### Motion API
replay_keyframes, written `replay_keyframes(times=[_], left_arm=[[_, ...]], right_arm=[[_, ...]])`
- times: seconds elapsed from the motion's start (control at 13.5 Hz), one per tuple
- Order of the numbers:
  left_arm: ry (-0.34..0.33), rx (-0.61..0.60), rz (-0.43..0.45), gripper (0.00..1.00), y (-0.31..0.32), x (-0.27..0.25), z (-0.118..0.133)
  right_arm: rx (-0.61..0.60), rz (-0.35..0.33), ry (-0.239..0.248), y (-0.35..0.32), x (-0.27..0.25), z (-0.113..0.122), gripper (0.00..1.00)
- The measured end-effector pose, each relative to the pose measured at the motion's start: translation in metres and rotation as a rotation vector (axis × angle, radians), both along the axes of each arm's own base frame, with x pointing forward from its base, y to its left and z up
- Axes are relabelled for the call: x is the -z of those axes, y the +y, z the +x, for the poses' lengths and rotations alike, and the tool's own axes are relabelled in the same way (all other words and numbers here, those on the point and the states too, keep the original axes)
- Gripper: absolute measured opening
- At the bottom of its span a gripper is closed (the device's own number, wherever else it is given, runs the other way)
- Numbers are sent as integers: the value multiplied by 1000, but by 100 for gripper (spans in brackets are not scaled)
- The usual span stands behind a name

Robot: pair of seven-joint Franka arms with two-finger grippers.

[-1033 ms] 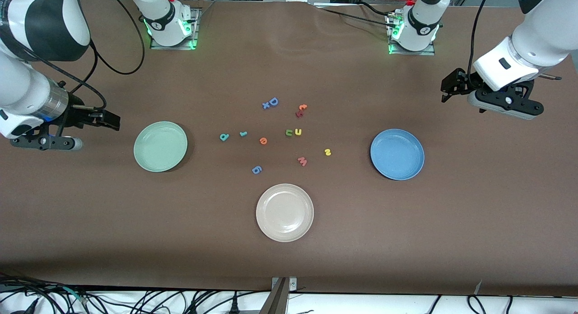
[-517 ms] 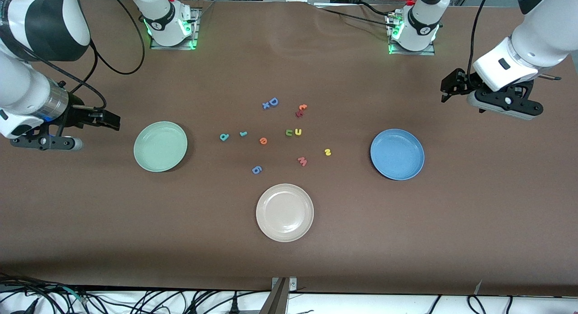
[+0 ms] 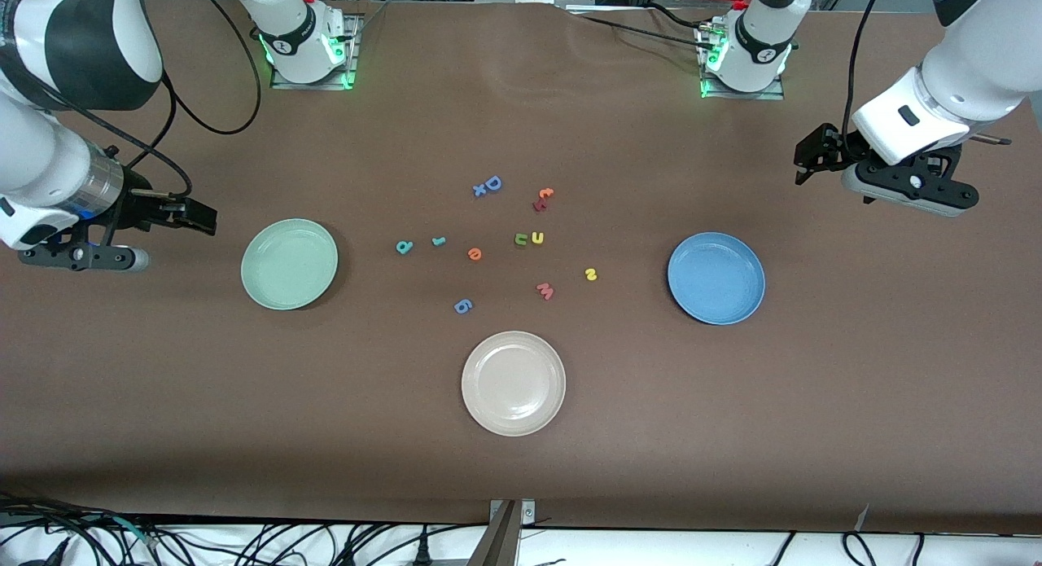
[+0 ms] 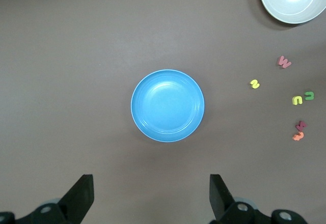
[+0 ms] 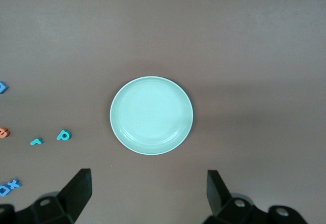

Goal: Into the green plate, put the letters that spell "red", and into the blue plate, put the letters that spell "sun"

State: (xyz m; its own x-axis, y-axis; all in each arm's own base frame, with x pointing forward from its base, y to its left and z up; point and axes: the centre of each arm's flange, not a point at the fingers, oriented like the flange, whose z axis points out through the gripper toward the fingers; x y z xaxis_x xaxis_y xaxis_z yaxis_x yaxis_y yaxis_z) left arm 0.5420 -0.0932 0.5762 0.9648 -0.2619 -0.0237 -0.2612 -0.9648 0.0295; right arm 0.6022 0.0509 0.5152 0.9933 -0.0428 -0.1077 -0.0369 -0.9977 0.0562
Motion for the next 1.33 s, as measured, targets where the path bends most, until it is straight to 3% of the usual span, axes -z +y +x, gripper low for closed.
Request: replay_keyframes(times=[1.33], left_arm=[[15,1,2,100,0,7,0]], right_arm=[[0,0,2,0,0,0,100]])
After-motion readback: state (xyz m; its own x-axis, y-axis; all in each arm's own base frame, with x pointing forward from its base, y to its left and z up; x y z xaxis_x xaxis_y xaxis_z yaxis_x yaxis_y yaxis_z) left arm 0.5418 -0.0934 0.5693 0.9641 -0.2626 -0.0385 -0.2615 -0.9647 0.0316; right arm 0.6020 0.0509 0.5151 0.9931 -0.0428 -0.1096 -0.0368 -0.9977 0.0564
